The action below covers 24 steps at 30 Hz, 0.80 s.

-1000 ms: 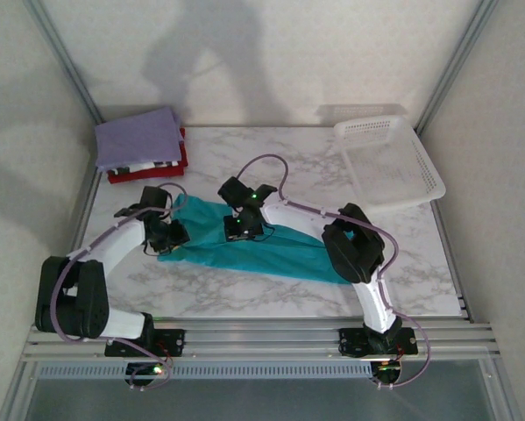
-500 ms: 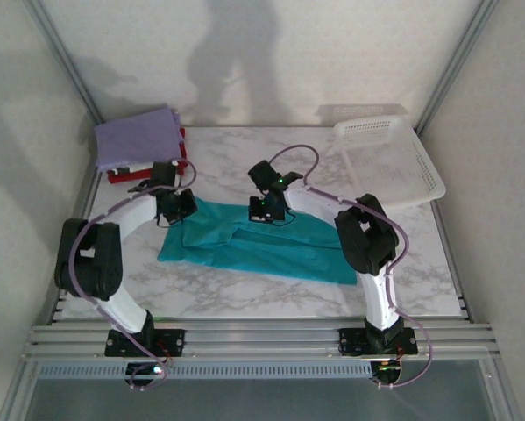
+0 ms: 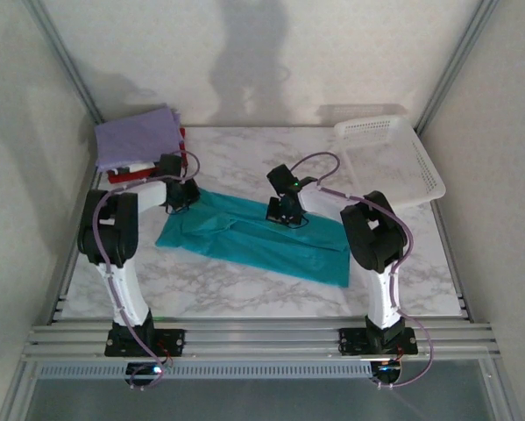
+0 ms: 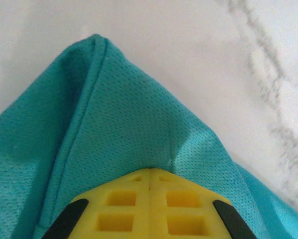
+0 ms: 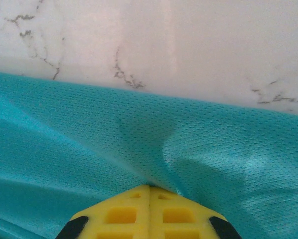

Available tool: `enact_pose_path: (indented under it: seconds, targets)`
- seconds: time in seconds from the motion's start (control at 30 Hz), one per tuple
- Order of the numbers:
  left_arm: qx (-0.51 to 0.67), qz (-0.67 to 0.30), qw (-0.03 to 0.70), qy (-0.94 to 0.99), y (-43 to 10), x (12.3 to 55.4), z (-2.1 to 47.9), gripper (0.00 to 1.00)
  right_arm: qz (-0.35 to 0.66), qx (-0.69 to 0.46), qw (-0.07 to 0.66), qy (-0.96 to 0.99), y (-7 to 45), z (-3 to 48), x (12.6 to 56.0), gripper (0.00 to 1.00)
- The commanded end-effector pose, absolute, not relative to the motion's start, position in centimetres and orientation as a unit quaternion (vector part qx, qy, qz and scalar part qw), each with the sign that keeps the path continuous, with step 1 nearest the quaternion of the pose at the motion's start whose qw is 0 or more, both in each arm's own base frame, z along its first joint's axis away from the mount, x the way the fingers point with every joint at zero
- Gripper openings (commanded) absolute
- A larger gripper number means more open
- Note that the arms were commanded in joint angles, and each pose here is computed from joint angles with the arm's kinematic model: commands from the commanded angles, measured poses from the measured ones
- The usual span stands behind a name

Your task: Fold and stack the t-shirts

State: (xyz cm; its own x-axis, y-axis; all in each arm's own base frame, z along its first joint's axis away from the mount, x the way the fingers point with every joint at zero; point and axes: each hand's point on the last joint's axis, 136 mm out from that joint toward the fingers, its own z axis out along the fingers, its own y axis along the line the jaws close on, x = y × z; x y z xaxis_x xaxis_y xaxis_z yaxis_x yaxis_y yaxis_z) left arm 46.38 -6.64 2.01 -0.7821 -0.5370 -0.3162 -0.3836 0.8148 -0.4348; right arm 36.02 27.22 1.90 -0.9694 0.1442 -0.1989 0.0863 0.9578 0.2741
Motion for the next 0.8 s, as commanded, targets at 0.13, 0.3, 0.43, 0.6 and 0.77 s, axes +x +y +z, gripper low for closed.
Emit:
enact_pose_path:
  seconds: [0.13,0.3,0.43,0.6,0.77]
  targets:
    - [-0.218,-0.17,0.254,0.927,-7.2,49.6,7.2,0.14,0.088,0.064,0.094,0.99,23.5,1.7,33.9,0.02]
    - [-0.189,-0.164,0.257,0.933,-9.3,48.1,10.3,0.2,0.121,0.028,0.096,0.988,24.0,4.6,32.9,0.06]
    - [-0.171,-0.167,0.232,0.943,-12.0,45.5,8.9,0.08,0.126,0.015,0.092,0.988,23.9,5.2,32.4,0.05]
    - [-0.166,-0.139,0.186,0.958,-13.6,42.5,5.0,0.0,0.128,0.008,0.083,0.988,24.1,4.4,32.6,0.01]
    - [-0.182,-0.075,0.211,0.957,-12.0,42.3,4.4,0.0,0.122,0.017,0.082,0.989,23.4,3.7,32.4,0.0]
